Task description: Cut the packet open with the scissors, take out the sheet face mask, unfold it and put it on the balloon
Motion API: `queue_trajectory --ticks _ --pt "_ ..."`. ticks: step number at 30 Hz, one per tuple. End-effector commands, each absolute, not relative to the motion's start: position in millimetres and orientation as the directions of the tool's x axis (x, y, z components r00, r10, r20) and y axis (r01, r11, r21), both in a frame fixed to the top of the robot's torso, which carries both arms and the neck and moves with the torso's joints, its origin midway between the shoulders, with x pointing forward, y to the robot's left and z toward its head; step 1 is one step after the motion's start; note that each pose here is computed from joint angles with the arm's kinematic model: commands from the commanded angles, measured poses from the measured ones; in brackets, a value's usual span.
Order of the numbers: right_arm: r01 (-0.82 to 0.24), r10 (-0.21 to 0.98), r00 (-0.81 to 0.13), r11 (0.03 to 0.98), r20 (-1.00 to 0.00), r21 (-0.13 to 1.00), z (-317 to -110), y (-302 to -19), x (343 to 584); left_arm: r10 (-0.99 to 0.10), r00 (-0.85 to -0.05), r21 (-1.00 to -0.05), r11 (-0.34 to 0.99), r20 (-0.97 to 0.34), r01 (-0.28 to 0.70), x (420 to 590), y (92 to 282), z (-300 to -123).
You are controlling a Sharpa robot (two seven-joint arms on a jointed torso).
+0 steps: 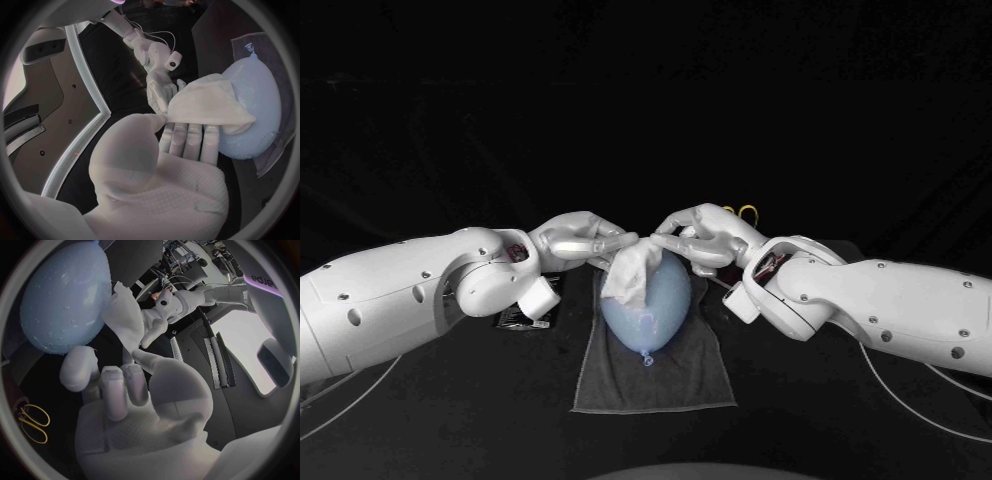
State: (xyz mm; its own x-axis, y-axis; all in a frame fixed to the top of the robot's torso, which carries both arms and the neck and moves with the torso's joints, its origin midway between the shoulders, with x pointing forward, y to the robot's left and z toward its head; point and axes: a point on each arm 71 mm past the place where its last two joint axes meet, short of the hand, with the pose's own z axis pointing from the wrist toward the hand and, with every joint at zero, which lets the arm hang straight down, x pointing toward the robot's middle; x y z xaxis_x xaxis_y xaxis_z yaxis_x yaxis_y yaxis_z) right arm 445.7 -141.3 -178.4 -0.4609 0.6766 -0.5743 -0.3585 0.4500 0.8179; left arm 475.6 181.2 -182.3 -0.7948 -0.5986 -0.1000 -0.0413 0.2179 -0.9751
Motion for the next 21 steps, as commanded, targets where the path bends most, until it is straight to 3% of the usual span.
queue_trajectory --ticks 1,21 --pt "-0.359 0.696 -0.442 0.441 -0.566 0.823 -176.8 -143.3 447.4 -0.594 -0.801 -0.979 0.198 -0.074 -0.056 474.9 180.2 -181.5" --pt "-0.328 0.742 -0.41 0.423 -0.531 0.845 -176.1 -151.0 450.8 -0.613 -0.79 -0.983 0.151 -0.01 -0.104 476.2 179.7 -182.9"
